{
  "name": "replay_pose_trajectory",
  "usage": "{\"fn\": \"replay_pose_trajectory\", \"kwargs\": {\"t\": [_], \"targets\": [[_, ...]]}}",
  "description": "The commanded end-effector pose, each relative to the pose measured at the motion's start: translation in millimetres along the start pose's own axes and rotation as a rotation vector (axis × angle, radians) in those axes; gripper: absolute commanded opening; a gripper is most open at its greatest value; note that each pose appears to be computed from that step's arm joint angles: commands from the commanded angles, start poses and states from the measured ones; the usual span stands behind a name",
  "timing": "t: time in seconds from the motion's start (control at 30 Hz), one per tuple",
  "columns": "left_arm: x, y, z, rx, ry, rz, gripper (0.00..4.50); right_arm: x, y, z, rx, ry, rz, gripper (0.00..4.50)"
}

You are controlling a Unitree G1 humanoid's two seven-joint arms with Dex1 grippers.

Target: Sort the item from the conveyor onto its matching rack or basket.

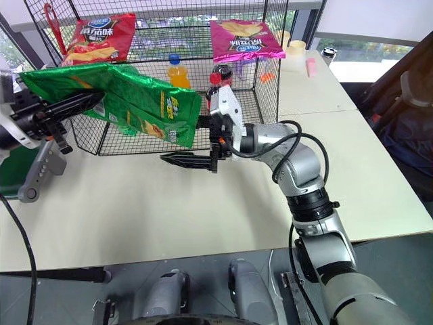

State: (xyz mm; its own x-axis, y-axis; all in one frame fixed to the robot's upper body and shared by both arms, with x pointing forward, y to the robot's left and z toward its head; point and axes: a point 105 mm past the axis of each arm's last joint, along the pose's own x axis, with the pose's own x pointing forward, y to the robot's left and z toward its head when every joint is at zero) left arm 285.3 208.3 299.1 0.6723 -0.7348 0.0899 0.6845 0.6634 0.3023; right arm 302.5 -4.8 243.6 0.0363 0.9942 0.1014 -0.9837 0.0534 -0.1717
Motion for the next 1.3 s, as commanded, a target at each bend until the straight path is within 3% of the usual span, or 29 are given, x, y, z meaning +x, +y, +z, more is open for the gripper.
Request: {"fn": "replay_pose_trajectory", "kwargs": {"t": [0.03, 0.23, 0.33, 0.53, 0.57, 0.9, 1.0, 1.2, 1.27, 1.3], "targets": [[0.0, -2.3, 11.6, 0.045, -0.030, 0.002, 0.02, 3.2, -1.3, 21.5, -0.051, -0.058, -0.012, 4.50], [-0.1, -3.1, 10.5, 0.046, -0.027, 0.005, 0.02, 4.2, -4.7, 27.3, -0.040, -0.085, -0.038, 4.50], [0.3, -3.0, 10.1, 0.045, -0.027, 0.006, 0.00, 6.1, -7.3, 29.0, -0.038, -0.097, -0.053, 3.28], [0.6, -3.8, 7.8, 0.041, -0.023, 0.004, 0.00, 7.4, -10.8, 30.7, -0.025, -0.121, -0.079, 0.23], [0.5, -4.0, 7.1, 0.040, -0.022, 0.004, 0.00, 7.4, -10.8, 31.1, -0.023, -0.124, -0.080, 0.06], [-1.9, 3.0, 4.4, -0.041, -0.012, 0.047, 0.00, 8.6, -10.7, 32.5, -0.031, -0.123, -0.090, 0.06], [-4.0, 6.2, 5.0, -0.080, -0.020, 0.066, 0.74, 8.1, -12.9, 33.7, -0.036, -0.121, -0.101, 0.00], [-12.8, 10.4, 4.3, -0.122, -0.037, 0.100, 3.73, 5.8, -18.2, 38.7, -0.052, -0.121, -0.125, 0.00], [-22.7, 18.4, 4.3, -0.134, -0.049, 0.154, 4.43, 4.0, -20.8, 41.4, -0.070, -0.125, -0.145, 0.00], [-32.6, 24.5, 2.4, -0.132, -0.042, 0.199, 4.43, 2.6, -22.7, 43.9, -0.088, -0.129, -0.163, 0.00]]}}
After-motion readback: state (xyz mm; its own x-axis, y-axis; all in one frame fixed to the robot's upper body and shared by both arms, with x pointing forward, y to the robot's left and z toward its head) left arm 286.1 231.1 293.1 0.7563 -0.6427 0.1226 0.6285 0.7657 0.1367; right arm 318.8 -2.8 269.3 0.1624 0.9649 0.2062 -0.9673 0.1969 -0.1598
